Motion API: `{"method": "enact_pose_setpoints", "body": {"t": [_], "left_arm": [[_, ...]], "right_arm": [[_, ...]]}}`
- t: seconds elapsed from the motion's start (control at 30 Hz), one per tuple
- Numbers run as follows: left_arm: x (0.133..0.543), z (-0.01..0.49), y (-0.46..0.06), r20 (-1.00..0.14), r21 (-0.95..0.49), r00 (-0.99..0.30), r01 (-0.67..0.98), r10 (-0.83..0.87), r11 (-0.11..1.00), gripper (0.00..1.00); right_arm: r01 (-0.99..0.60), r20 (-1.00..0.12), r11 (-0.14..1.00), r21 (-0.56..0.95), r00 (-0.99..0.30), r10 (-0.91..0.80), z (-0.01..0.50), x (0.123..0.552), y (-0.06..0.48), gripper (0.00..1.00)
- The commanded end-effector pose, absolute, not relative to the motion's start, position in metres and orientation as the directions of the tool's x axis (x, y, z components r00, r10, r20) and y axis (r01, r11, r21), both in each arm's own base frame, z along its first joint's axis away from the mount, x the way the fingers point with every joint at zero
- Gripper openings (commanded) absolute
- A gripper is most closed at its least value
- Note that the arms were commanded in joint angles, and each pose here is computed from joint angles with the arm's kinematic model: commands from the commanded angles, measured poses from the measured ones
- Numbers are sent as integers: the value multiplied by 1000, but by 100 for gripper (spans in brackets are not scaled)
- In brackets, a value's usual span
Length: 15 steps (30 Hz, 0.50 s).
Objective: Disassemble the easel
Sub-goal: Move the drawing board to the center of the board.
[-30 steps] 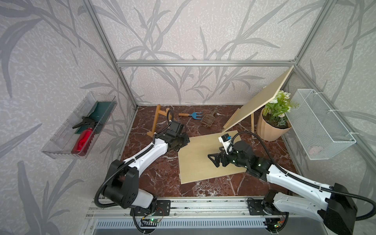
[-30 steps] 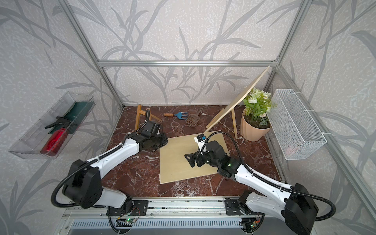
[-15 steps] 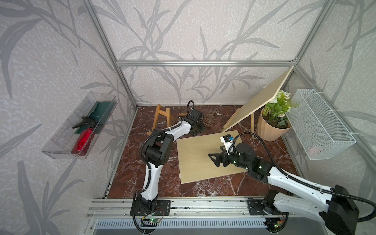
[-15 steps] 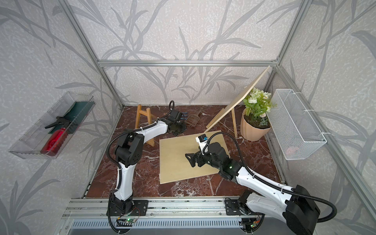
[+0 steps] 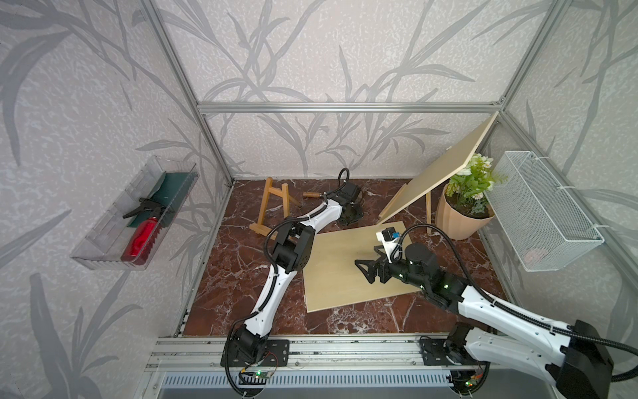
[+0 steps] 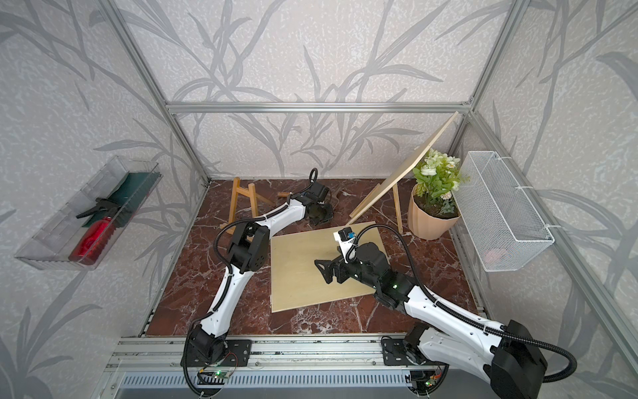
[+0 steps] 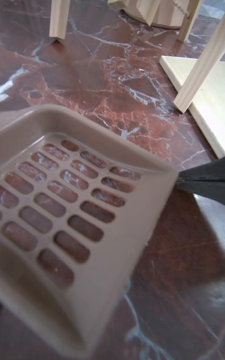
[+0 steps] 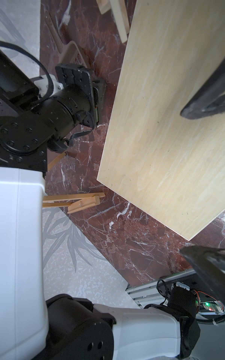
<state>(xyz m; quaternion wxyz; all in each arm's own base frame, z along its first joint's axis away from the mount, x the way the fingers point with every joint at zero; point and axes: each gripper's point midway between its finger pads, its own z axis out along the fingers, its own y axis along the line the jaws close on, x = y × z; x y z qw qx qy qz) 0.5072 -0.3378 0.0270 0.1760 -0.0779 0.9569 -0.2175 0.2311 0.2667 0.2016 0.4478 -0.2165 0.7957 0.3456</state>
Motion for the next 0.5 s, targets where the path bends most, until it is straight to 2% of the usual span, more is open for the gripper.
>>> {"method": "enact_pose_setpoints", "body": {"t": [0.0,0.47], "left_arm": [[495,10,-338,-261,-399,-948,-64,-180,915,0],[452,-18,-363,-175,-419,-978,-29,-112,908,0]], "right_arm": [[-669,-877,655,350,-481,-23,208,229,267,100],[-670,-884,657,346,-468,-13,212,228,264,100]]}}
